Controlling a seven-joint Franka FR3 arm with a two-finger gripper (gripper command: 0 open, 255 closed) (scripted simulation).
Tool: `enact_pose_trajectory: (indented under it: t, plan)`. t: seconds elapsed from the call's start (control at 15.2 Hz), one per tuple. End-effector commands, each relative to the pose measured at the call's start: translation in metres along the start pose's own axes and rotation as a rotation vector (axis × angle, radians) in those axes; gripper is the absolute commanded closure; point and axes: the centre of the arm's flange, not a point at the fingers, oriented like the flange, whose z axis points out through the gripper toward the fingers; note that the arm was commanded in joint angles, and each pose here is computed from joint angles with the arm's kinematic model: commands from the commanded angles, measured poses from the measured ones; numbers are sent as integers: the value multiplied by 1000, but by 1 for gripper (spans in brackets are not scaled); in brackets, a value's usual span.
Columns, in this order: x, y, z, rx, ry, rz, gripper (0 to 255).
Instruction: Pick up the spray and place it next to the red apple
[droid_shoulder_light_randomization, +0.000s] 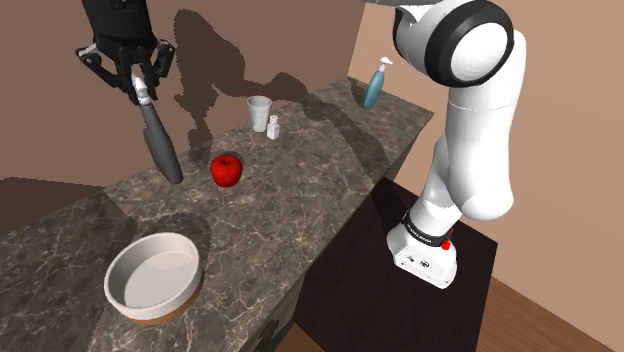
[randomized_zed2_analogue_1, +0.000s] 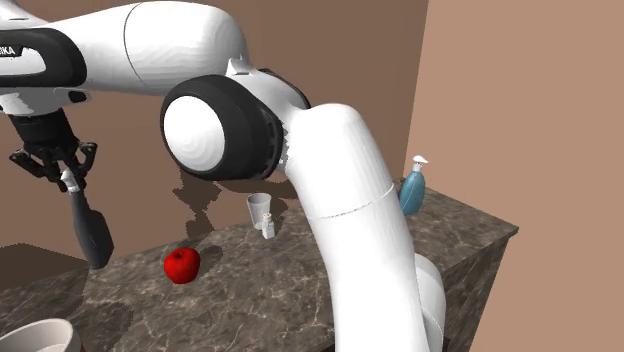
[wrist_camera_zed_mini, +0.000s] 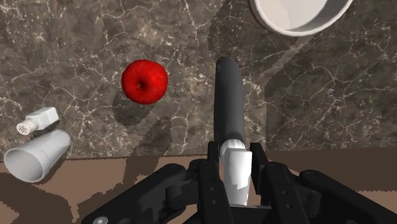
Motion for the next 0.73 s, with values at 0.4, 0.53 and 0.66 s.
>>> enact_pose_trajectory:
  t: [0.4, 0.53, 0.66]
  plan:
    - [-6, -1, 41, 0, 1, 0, 255]
    - [-8, -1, 52, 0, 1, 0, 255]
    - [-9, -1, 62, 0, 1, 0, 255]
